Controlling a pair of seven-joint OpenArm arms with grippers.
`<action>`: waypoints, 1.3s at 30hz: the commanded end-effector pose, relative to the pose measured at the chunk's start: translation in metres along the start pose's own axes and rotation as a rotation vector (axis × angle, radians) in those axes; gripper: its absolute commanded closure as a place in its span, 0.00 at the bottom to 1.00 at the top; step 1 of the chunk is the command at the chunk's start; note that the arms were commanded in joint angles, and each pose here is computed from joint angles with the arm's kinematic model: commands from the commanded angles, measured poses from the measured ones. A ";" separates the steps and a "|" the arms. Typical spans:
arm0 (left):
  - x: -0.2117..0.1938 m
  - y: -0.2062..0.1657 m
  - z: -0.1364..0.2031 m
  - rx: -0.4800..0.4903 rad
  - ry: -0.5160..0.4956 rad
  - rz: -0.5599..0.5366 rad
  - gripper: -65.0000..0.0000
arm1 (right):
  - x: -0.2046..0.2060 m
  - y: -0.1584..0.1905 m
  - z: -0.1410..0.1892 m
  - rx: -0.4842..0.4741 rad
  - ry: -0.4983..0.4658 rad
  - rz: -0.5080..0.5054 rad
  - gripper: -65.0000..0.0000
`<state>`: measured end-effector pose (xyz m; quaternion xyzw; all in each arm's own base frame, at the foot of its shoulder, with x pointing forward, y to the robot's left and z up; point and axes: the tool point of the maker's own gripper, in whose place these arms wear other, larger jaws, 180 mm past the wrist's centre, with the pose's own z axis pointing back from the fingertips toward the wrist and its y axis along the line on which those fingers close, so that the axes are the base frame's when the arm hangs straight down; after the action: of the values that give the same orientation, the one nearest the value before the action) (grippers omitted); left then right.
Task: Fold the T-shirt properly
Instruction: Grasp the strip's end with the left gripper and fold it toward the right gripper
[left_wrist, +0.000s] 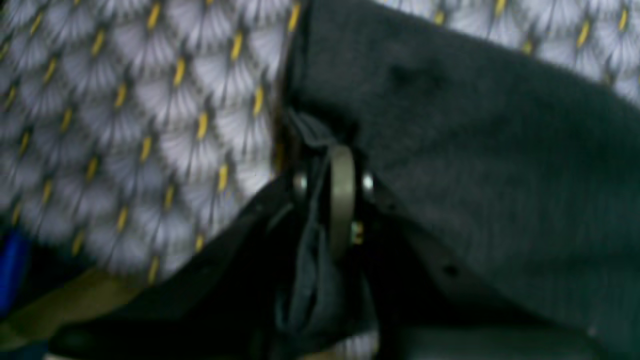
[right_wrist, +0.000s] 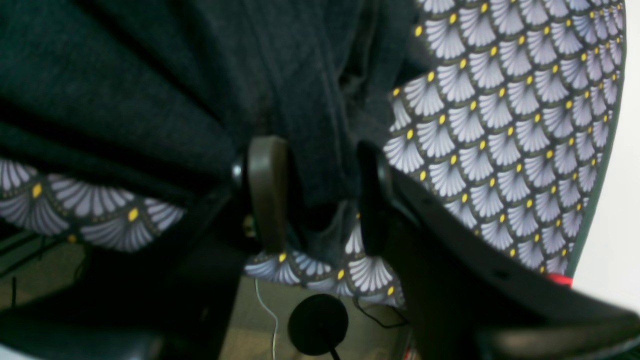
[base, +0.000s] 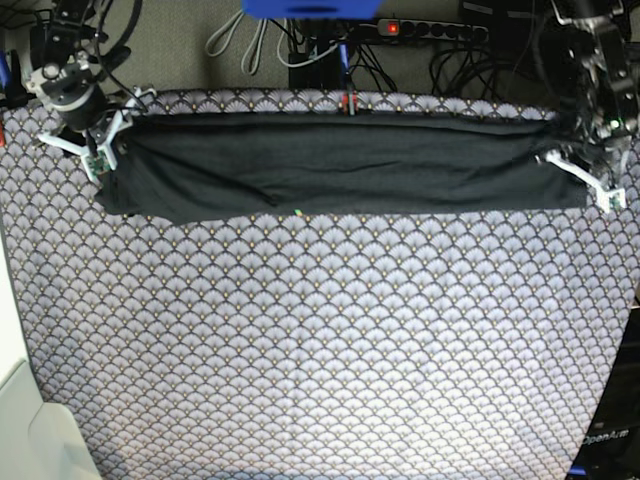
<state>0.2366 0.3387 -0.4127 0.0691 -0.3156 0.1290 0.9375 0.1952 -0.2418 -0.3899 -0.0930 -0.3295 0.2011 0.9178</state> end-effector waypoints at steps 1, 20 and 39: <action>0.038 -0.009 0.012 -0.017 -0.123 -0.013 1.00 | 0.008 -0.006 0.003 -0.016 -0.031 0.004 0.64; 0.049 -0.193 0.083 -0.392 -0.098 -0.075 1.00 | 0.006 -0.006 0.003 -0.015 -0.024 0.004 0.64; 0.000 -0.303 0.096 -0.647 0.037 -0.158 1.00 | 0.006 -0.006 0.003 -0.015 -0.022 0.004 0.64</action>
<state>0.2606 0.0320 -0.3626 -0.2018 -0.2976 -0.0507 0.9317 0.1946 -0.2426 -0.3906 -0.0941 -0.3260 0.2021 0.9187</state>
